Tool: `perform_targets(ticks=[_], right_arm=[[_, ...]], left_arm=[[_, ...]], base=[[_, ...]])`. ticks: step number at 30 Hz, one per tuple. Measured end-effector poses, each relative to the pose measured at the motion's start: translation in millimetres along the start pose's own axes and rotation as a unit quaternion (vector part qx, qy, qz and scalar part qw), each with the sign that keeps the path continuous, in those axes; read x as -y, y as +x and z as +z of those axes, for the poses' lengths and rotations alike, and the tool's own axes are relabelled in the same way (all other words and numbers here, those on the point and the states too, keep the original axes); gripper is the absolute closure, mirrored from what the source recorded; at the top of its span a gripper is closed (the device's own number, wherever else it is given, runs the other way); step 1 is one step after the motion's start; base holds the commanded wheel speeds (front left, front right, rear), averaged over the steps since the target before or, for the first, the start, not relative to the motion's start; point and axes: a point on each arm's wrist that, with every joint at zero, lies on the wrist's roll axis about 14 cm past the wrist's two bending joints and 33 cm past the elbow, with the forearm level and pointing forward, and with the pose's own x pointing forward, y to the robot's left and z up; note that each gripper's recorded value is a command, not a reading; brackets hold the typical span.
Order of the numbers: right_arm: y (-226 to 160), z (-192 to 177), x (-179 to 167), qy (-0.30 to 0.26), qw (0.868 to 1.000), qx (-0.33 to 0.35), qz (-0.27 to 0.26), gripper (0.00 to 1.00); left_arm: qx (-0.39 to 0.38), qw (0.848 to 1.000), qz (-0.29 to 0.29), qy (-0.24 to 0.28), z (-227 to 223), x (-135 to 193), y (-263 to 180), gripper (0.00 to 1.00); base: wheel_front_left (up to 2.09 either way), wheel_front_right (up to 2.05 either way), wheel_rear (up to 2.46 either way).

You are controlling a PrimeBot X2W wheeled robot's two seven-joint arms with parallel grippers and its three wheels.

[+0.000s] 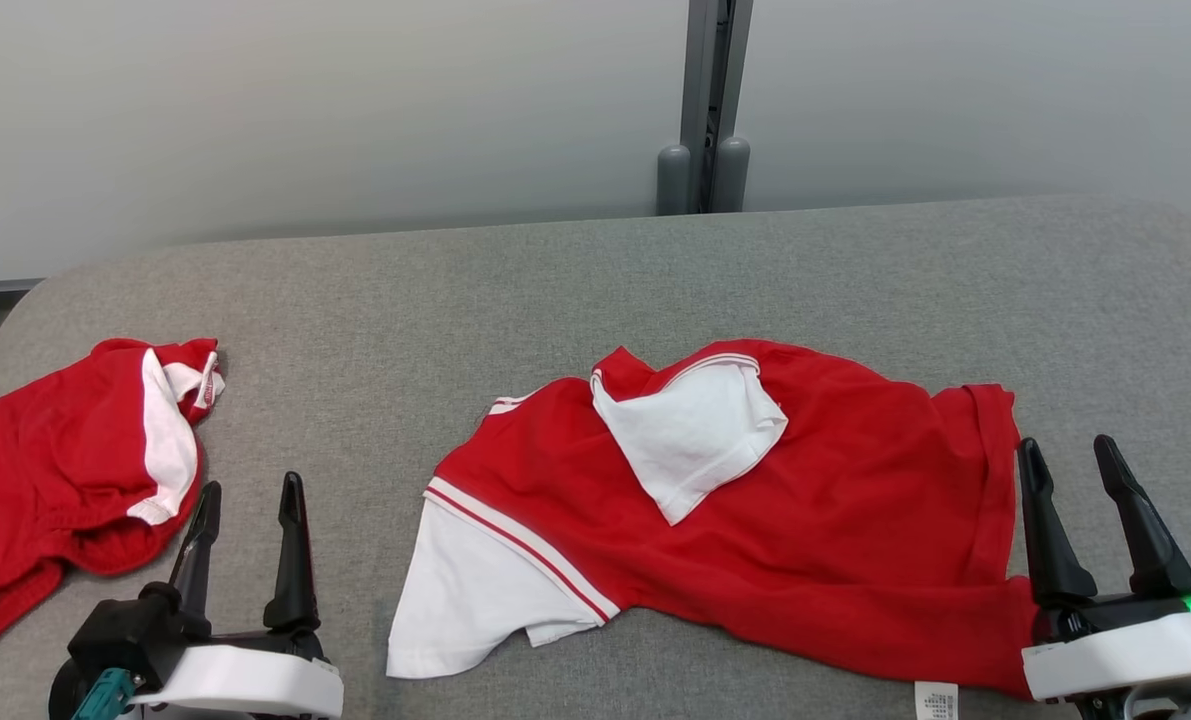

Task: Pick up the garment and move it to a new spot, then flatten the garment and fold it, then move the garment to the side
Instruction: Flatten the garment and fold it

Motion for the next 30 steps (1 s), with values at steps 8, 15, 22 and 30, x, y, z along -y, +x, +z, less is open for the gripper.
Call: perform_targets(ticks=[8, 15, 22, 30], right_arm=[[-13.0, -17.3, 19.5, -0.019, 0.997, -0.071, 0.011, 0.00], [-44.5, -37.8, 53.4, -0.014, 0.981, -0.192, -0.006, 0.00], [-83.2, -82.9, 58.1, -0.001, 0.949, -0.316, -0.015, 0.00], [-91.8, -115.6, 48.6, 0.012, 0.931, -0.365, -0.011, 0.00]], left_arm=[[-0.075, 0.996, -0.037, -0.010, -30.5, 9.4, -7.6, 0.00], [-0.217, 0.975, -0.055, -0.013, -70.7, 13.7, -30.7, 0.00], [-0.300, 0.951, -0.067, -0.014, -96.0, 22.0, -43.8, 0.00], [-0.329, 0.942, -0.075, -0.002, -105.8, 22.6, -42.5, 0.00]], base=[[0.00, 0.00, 0.00], [0.00, 0.00, 0.00], [0.00, 0.00, 0.00], [0.00, 0.00, 0.00]])
